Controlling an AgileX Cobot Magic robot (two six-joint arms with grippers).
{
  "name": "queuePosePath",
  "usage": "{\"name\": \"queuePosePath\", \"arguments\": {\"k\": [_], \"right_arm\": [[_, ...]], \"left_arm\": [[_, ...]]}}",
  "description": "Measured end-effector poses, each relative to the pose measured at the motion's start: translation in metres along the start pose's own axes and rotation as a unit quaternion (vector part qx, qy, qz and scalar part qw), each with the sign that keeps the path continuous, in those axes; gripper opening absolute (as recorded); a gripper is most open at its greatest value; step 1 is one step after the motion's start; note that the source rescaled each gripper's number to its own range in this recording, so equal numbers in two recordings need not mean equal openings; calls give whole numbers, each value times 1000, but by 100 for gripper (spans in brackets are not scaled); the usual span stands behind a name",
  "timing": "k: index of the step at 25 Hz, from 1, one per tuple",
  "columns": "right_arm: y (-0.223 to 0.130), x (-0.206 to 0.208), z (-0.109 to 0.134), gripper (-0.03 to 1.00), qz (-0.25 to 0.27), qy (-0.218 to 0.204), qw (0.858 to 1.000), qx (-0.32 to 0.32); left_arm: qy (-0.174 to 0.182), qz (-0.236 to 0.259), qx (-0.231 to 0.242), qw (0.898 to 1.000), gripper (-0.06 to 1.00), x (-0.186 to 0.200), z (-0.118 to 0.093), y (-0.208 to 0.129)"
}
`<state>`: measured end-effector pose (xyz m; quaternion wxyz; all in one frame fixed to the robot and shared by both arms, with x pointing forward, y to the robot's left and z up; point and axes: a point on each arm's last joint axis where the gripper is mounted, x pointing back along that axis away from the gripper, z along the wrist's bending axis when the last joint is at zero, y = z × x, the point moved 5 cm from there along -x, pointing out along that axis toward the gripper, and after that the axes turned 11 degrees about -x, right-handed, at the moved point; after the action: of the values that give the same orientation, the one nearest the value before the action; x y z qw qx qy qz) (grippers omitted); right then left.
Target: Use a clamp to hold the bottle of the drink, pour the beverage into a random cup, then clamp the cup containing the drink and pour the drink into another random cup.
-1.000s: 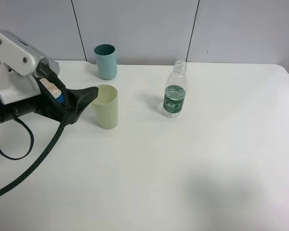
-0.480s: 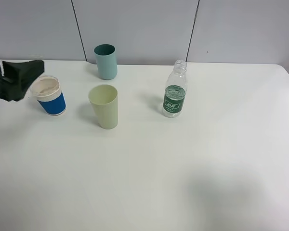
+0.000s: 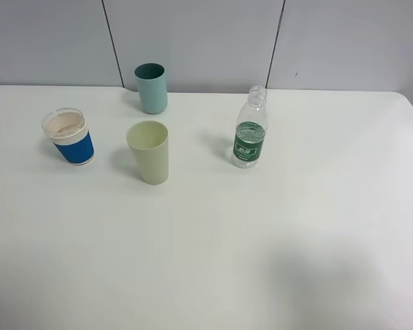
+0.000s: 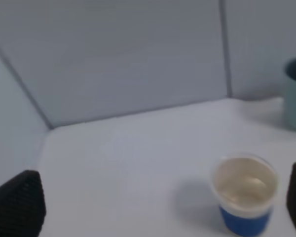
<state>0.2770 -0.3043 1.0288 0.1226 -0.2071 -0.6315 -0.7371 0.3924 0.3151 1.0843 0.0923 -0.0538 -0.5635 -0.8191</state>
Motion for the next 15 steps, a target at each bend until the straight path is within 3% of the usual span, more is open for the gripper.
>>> {"name": "queuePosePath", "arguments": {"k": [6, 15], "right_arm": [[0, 0, 0, 100, 0, 0, 1000, 0], [0, 0, 0, 100, 0, 0, 1000, 0]], "left_arm": [[87, -27, 58, 994, 99, 36, 21, 0], [99, -58, 92, 989, 99, 76, 15, -4]]}}
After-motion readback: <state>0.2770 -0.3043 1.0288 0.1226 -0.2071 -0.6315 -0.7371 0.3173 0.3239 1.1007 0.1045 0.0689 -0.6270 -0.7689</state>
